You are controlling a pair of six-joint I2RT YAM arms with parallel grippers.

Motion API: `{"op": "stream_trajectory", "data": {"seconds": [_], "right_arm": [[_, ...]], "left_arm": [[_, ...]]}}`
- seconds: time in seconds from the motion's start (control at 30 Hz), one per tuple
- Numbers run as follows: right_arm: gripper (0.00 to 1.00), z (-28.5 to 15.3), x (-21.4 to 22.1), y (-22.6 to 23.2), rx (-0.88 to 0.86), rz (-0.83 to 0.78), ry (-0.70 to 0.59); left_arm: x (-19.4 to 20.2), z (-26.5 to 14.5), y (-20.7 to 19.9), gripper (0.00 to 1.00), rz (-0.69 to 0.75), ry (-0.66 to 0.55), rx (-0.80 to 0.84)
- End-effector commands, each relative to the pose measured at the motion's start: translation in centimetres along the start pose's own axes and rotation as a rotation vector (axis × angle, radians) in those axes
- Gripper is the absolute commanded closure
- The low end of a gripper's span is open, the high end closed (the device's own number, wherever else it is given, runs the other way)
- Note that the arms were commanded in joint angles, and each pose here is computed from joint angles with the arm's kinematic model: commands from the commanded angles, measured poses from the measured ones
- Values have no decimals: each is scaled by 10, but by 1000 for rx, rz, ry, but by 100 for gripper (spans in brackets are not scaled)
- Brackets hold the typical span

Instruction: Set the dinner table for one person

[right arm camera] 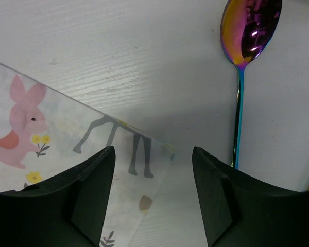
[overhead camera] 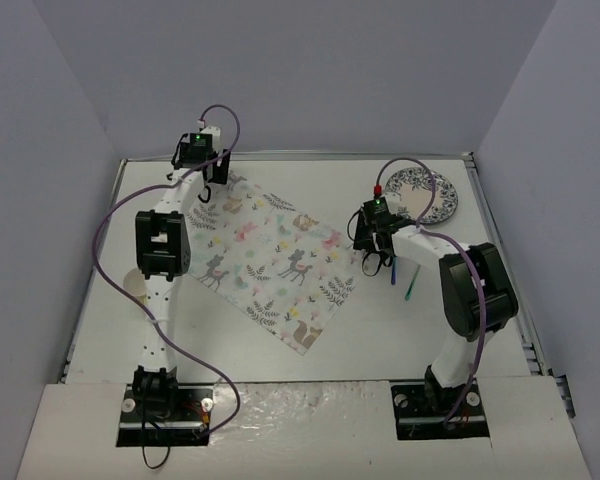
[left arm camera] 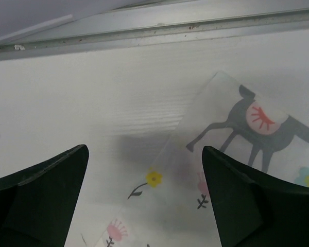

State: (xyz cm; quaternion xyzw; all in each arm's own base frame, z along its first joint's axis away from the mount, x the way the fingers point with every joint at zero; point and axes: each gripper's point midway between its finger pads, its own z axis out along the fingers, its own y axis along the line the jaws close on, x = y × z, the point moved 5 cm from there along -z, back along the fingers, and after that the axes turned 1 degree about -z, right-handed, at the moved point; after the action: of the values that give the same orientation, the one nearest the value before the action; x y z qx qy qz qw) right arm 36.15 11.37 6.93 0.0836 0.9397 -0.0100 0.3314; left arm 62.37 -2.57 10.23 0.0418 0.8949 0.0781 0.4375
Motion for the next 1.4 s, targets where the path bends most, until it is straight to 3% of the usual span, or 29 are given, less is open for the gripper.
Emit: {"op": "stream_trajectory", "data": {"seconds": [0.0,0.03,0.17,0.27,0.5,0.57,0.8,1.37], "right_arm": [[40,-36,-49,4,-36,7,-150],[40,-41,-53,8,-68,-13,-161],[40,-48,-52,18,-165,-54,-150],[44,-43,-44,24,-208,-67,-128],[63,-20,-34,39,-284,-115,-72],[65,-14,-33,40,-284,-116,-70],[67,10,-21,37,-245,-112,-47],[62,24,3,12,-136,-15,3]], "left_arm": [[-90,-87,29,8,-76,-240,-78],[-106,-115,31,6,-85,-284,-79],[-97,-147,15,4,-136,-250,-70],[-69,-164,-7,3,-164,-171,-47],[21,-189,-61,5,-251,21,10],[55,-188,-65,8,-254,84,4],[101,-181,-58,17,-258,163,-60],[144,-152,-48,17,-230,326,-136]]}}
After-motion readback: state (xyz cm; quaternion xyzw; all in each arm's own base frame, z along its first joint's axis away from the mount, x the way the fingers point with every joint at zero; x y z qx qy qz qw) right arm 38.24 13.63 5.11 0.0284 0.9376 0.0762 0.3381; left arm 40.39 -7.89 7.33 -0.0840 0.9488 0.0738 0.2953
